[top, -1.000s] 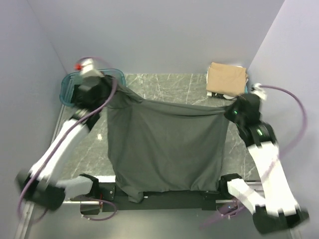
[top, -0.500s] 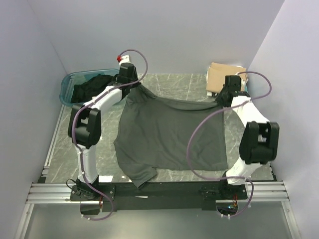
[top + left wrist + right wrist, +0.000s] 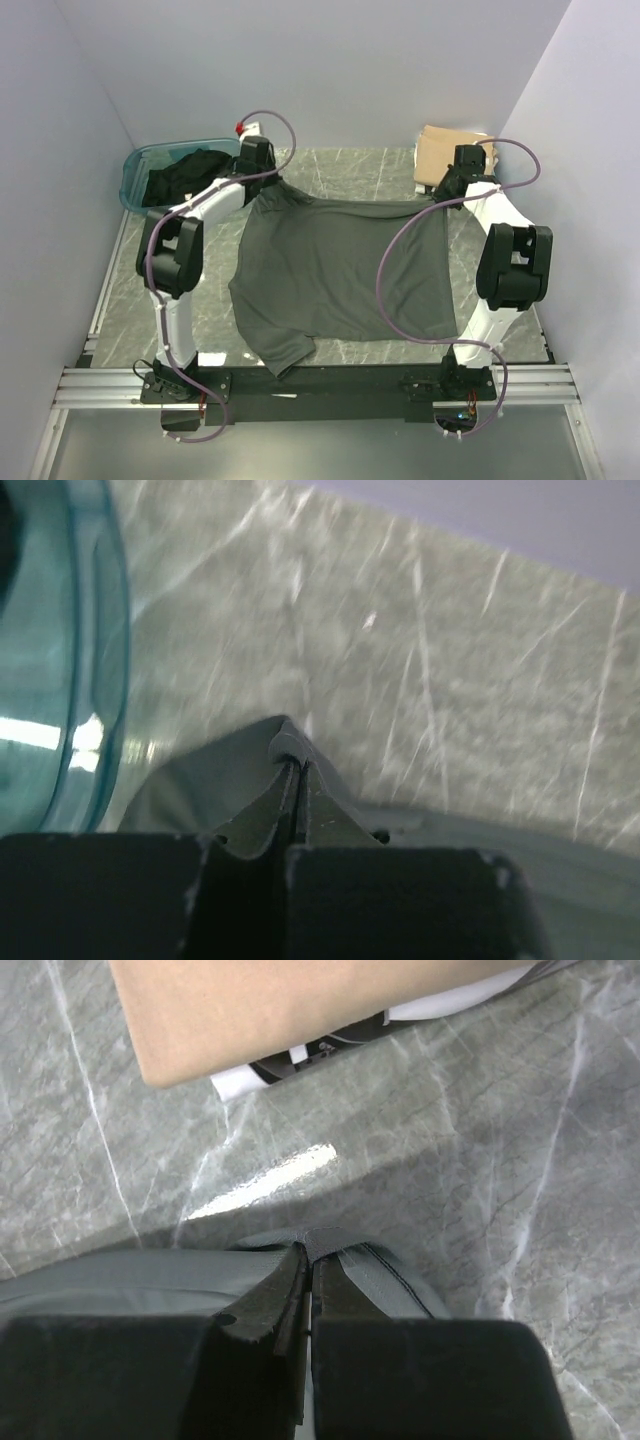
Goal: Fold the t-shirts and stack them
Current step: Fold the tshirt
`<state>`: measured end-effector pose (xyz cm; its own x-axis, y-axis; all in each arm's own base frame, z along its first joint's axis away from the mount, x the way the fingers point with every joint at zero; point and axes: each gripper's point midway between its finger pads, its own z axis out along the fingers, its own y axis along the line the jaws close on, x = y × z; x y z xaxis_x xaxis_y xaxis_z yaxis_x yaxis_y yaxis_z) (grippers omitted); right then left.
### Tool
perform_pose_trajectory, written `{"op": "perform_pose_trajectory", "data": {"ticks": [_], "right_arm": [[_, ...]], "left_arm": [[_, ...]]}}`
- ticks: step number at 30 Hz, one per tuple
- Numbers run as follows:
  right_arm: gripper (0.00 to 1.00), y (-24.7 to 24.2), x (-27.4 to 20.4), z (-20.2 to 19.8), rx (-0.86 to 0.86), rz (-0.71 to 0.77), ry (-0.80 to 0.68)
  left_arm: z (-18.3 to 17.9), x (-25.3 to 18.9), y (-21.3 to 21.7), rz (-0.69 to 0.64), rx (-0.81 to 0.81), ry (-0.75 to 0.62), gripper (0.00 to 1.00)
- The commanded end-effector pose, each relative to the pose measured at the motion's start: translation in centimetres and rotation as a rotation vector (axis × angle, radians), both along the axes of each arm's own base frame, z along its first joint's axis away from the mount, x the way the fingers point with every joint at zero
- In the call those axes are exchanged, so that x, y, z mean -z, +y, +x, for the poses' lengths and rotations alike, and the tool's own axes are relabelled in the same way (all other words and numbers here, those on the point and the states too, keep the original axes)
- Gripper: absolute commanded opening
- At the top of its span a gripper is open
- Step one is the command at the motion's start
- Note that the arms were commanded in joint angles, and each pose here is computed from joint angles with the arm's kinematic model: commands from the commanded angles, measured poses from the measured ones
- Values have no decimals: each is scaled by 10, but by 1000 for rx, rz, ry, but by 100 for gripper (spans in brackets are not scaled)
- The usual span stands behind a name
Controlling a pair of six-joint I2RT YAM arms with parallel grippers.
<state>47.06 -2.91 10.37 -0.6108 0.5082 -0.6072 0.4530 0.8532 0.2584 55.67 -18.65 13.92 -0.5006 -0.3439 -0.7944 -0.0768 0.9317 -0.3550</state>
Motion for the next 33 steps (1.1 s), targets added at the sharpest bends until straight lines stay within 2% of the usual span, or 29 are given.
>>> {"op": "perform_pose_trajectory", "data": {"ticks": [1, 13, 23, 33], "right_arm": [[0, 0, -25, 1, -27, -6, -67], [0, 3, -30, -35, -36, -5, -37], [0, 3, -34, -63, -34, -18, -15], [0, 4, -35, -75, -38, -22, -22]], "left_arm": [[-27, -47, 3, -65, -18, -63, 1], [-133, -25, 17, -80, -228, 60, 1], [-189, -18, 20, -128, -289, 94, 1], [-244, 5, 19, -184, -360, 172, 1]]}}
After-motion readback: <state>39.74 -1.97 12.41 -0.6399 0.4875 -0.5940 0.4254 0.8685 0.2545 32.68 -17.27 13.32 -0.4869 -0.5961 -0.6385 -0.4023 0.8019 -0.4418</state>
